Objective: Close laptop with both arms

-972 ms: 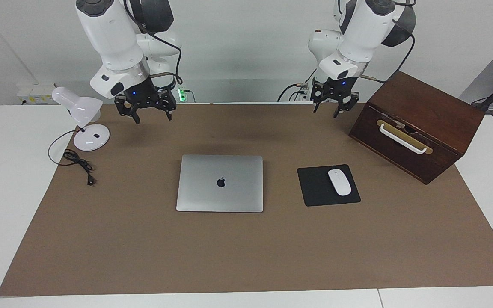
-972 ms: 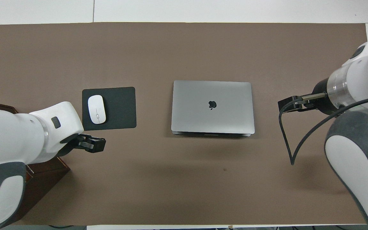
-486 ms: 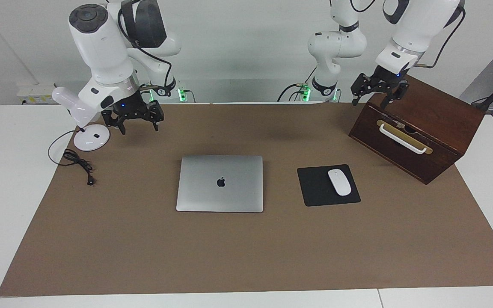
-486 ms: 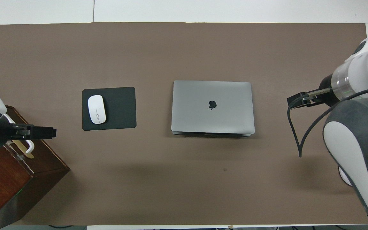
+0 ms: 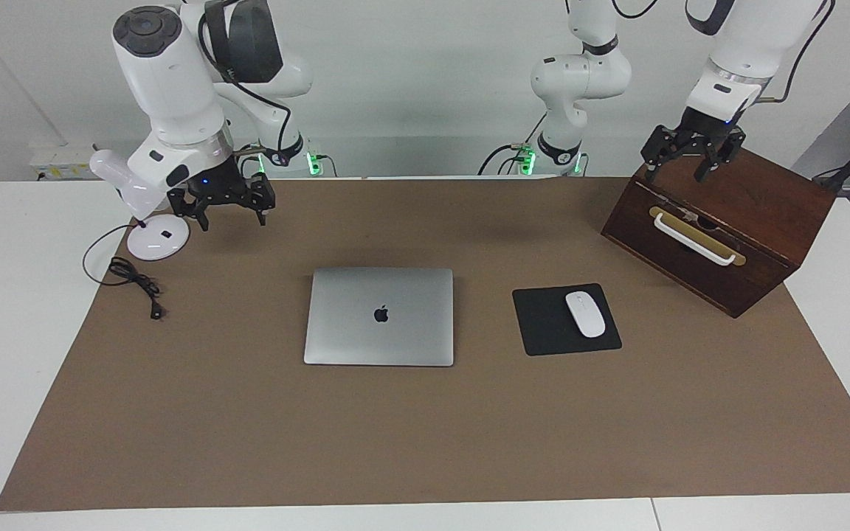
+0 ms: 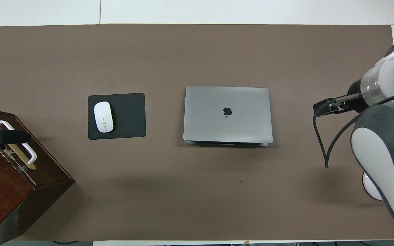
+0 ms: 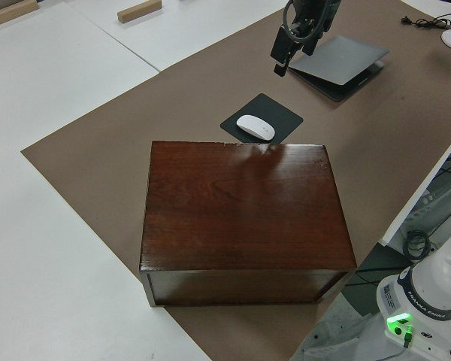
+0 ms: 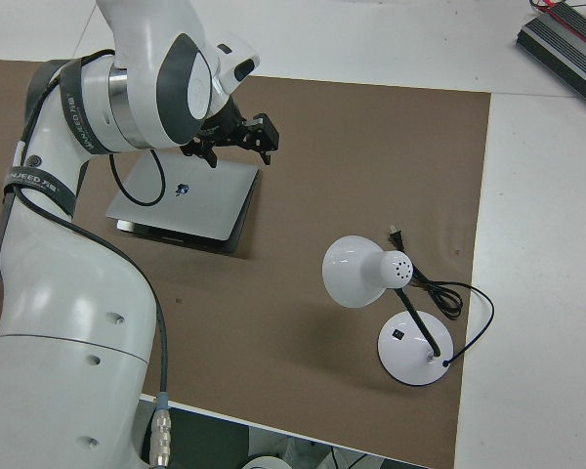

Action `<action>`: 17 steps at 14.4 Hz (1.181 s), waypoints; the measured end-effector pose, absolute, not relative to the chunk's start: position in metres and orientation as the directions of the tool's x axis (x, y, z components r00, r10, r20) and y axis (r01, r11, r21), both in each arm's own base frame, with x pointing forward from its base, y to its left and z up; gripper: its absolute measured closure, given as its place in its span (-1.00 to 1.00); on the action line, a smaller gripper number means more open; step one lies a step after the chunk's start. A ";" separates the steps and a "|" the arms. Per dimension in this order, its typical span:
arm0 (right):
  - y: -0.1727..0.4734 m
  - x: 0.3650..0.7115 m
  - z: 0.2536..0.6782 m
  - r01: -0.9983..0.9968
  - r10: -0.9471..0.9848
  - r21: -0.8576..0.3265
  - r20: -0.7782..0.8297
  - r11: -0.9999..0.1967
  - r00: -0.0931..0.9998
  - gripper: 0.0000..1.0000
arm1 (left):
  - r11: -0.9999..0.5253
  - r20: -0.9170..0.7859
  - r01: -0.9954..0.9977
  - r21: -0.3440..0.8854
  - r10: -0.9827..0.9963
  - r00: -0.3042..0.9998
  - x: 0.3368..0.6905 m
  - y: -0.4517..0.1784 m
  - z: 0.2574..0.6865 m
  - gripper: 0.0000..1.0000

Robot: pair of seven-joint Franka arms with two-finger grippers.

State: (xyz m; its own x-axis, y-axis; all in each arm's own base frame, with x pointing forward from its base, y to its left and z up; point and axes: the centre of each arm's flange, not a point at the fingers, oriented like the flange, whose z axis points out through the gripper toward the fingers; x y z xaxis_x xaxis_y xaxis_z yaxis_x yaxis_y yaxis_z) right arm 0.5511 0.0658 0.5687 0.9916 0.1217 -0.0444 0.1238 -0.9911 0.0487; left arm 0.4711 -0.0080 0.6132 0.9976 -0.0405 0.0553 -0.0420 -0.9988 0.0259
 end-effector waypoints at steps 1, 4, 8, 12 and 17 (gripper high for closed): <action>0.064 0.551 0.569 0.121 0.119 0.049 -0.048 -0.991 0.992 -1.00 | -0.999 0.041 -0.037 0.026 -0.036 0.999 0.476 -0.006 0.619 -1.00; 0.062 0.551 0.568 0.118 0.115 0.049 -0.052 -0.992 0.992 -1.00 | -0.999 0.009 -0.022 0.026 -0.022 1.000 0.501 0.002 0.629 -1.00; 0.059 0.551 0.568 0.112 0.110 0.049 -0.054 -0.992 0.993 -1.00 | -0.999 -0.032 -0.020 0.026 -0.021 0.999 0.517 0.002 0.612 -1.00; 0.059 0.550 0.568 0.111 0.108 0.049 -0.060 -0.993 0.992 -1.00 | -0.999 -0.035 -0.019 0.026 -0.020 0.999 0.518 0.003 0.613 -1.00; 0.051 0.550 0.567 0.099 0.095 0.049 -0.065 -0.994 0.993 -1.00 | -1.000 -0.027 -0.013 0.026 -0.014 1.000 0.518 0.006 0.617 -1.00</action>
State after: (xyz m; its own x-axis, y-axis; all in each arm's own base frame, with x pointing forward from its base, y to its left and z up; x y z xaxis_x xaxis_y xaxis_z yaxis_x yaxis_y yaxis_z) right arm 0.5503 0.0515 0.5673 0.9933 0.0953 -0.0651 0.0986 -0.9939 0.0488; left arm 0.5181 0.0055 0.6167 0.9995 -0.0142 -0.0272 -0.0135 -0.9996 0.0261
